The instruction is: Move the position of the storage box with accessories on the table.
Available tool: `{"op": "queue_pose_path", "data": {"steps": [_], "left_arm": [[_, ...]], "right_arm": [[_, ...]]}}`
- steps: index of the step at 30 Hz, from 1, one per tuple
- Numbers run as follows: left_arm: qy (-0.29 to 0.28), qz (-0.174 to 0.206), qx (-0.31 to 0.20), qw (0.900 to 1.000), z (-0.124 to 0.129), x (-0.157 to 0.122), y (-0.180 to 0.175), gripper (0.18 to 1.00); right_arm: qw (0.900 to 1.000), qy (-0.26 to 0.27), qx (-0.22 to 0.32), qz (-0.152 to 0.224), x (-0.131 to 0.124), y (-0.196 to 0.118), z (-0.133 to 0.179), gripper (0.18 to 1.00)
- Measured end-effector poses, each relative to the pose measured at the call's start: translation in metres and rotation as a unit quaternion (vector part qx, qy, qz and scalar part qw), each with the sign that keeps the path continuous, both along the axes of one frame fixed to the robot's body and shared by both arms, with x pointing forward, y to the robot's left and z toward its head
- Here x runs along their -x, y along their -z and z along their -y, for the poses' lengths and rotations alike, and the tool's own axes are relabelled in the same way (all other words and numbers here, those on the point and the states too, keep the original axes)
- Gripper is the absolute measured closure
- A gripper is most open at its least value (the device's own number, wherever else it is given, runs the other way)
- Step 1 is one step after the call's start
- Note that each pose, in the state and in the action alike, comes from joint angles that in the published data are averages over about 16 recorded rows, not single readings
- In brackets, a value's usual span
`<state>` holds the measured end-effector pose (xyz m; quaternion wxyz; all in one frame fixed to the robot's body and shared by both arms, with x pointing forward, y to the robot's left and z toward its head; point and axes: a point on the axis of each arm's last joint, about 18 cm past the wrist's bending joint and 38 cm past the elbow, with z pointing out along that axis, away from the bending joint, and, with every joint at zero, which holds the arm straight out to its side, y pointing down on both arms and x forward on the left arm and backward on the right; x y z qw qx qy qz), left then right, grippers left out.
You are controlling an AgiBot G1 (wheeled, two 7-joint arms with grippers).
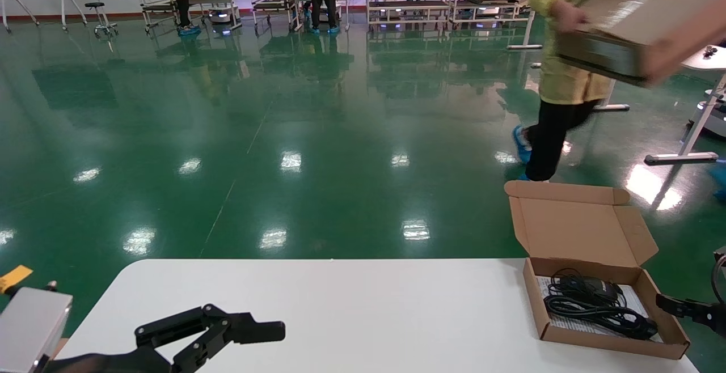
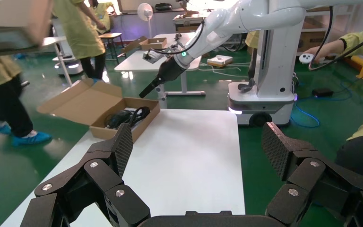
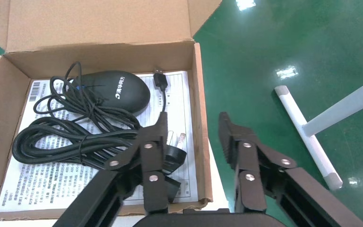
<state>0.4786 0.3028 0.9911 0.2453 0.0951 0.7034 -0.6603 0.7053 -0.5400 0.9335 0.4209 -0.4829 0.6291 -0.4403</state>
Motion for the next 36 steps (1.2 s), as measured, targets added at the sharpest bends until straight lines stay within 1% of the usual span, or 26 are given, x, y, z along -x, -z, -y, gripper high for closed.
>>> {"op": "queue_pose_path", "data": {"steps": [2,10,12,15,18,24,31,36], "left_arm": [[0.000,0.000,0.000,1.0000,0.000,0.000,0.000,0.184],[0.000,0.000,0.000,1.0000,0.000,0.000,0.000,0.184],[0.000,0.000,0.000,1.0000,0.000,0.000,0.000,0.184],[0.000,0.000,0.000,1.0000,0.000,0.000,0.000,0.184],[0.000,0.000,0.000,1.0000,0.000,0.000,0.000,0.184],[0.000,0.000,0.000,1.0000,0.000,0.000,0.000,0.184],[0.000,0.000,0.000,1.0000,0.000,0.000,0.000,0.184],[0.000,0.000,0.000,1.0000,0.000,0.000,0.000,0.184]], "right_arm": [[1.000,0.000,-0.001,0.002,0.000,-0.001,0.000,0.751],[1.000,-0.006,-0.009,0.011,0.001,-0.012,0.000,0.560],[1.000,-0.008,-0.012,0.014,0.001,-0.016,-0.001,0.506],[1.000,-0.014,-0.018,0.019,0.002,-0.023,-0.002,0.453],[0.999,-0.022,-0.027,0.026,0.003,-0.031,-0.005,0.383],[0.996,-0.052,-0.059,0.042,0.005,-0.053,-0.016,0.284],[0.988,-0.098,-0.104,0.060,0.010,-0.079,-0.034,0.212],[0.983,-0.120,-0.124,0.066,0.013,-0.090,-0.042,0.187]]}}
